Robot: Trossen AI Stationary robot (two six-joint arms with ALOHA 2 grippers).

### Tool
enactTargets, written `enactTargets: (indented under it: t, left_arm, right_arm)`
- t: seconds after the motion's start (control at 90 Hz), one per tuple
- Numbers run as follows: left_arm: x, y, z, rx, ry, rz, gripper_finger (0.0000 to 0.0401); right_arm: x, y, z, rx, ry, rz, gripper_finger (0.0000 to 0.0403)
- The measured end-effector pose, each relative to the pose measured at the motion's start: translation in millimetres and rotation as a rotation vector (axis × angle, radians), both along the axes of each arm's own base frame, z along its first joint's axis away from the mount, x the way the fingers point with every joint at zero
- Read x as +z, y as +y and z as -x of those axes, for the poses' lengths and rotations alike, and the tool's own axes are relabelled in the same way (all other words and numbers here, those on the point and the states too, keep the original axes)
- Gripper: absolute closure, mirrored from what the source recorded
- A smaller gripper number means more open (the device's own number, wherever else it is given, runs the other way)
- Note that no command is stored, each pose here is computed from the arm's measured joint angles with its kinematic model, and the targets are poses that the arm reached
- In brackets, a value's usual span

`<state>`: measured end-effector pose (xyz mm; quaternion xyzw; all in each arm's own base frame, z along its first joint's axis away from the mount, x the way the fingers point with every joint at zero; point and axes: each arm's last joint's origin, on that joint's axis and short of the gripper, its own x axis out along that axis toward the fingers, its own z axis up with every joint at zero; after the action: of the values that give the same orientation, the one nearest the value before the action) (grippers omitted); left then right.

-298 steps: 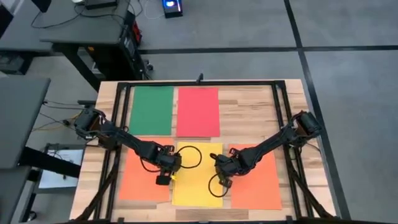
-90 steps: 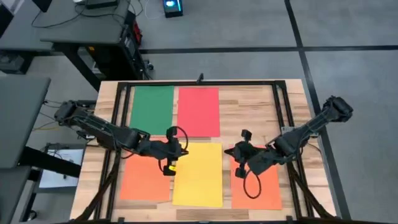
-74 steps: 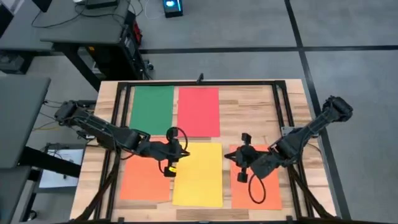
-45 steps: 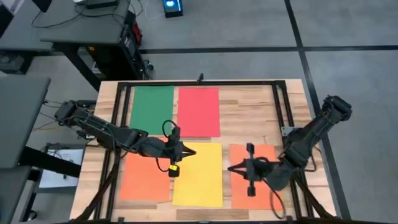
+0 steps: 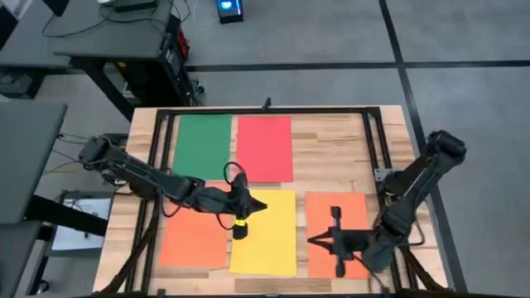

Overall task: Organize paper
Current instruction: Stack the orange paper on top of the orange paper

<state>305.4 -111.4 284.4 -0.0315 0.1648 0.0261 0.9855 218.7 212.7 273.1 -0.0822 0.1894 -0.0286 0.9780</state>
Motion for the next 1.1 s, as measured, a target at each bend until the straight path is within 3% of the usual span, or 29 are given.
enactTargets:
  t: [0.244, 0.344, 1.1]
  left_arm:
    - [-7.8, 0.6, -4.2, -0.005, 0.030, -0.044, 0.0401]
    - [-6.7, 1.0, -3.7, -0.005, 0.027, -0.043, 0.0401]
    - [-8.4, -0.9, -2.0, -0.010, 0.047, -0.044, 0.0401]
  right_arm:
    - [-20.4, -13.9, -25.8, -0.092, 0.045, 0.000, 0.0403]
    - [-19.8, -17.1, -30.3, -0.080, 0.052, -0.051, 0.0403]
    - [-17.7, -15.0, -31.0, -0.104, 0.028, -0.188, 0.0403]
